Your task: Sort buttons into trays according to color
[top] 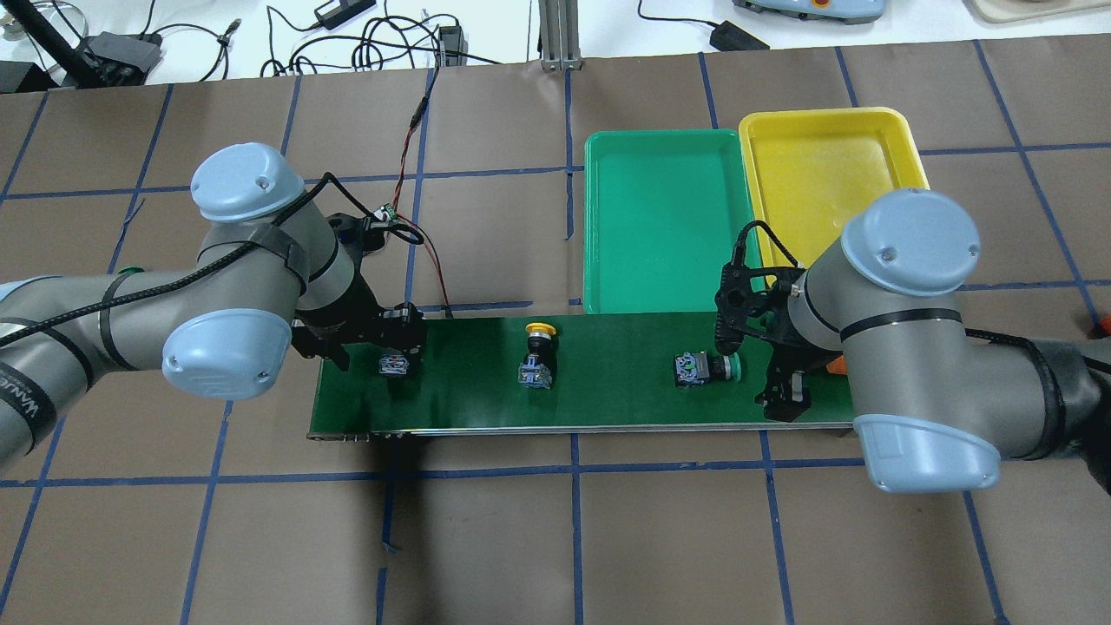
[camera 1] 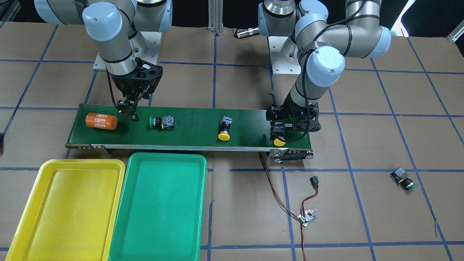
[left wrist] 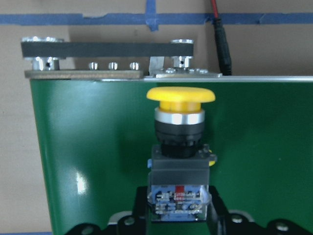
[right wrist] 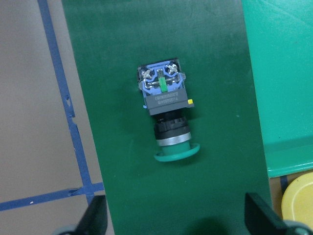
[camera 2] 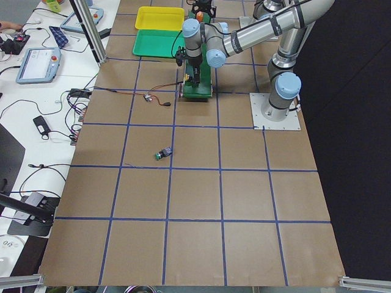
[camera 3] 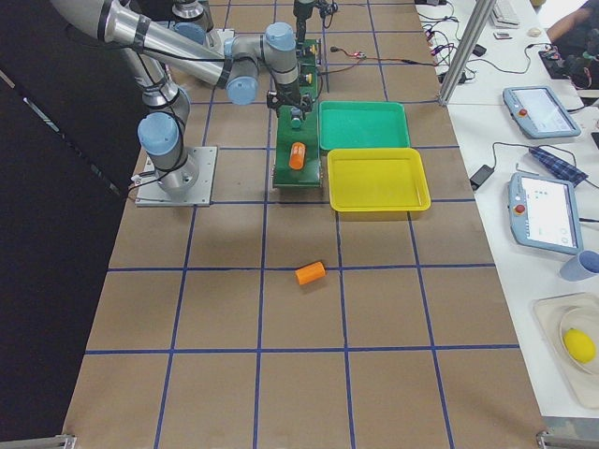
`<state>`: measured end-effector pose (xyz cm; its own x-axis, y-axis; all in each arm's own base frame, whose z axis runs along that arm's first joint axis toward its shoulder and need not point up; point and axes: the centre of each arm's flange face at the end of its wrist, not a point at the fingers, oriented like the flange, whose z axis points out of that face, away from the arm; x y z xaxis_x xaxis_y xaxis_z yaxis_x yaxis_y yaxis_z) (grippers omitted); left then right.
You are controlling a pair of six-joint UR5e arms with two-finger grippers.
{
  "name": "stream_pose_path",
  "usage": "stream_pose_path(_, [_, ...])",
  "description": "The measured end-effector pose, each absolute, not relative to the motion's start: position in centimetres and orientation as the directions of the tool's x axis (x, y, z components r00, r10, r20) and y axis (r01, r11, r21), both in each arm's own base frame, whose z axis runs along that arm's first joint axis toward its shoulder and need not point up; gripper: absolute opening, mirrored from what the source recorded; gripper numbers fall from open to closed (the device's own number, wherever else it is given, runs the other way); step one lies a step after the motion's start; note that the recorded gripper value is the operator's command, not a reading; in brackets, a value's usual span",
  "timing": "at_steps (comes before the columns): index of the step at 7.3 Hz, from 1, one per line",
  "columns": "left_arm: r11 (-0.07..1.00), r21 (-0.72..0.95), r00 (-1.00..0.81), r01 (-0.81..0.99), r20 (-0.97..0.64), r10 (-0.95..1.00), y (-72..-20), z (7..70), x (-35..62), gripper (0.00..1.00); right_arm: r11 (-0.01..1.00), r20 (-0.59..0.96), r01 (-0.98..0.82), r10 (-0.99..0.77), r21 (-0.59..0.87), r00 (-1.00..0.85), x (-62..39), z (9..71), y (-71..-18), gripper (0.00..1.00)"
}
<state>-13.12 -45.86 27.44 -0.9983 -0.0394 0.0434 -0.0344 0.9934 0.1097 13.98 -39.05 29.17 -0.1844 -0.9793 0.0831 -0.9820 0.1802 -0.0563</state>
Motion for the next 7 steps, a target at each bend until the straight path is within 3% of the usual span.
stream_pose_path(3, [0.994,0.098,-0.998,0.047,0.036,0.043,-50.4,29.2,-1.3,1.00,0.173,0.060,-0.985,-0.983,-0.003,-0.173,12.8,27.8,-40.4,1.00])
stream_pose_path(7, [0.994,0.061,-0.995,0.086,0.046,0.083,-55.2,23.9,21.8,1.00,0.119,0.027,-0.993,-0.993,0.011,-0.119,12.5,26.2,-41.2,1.00])
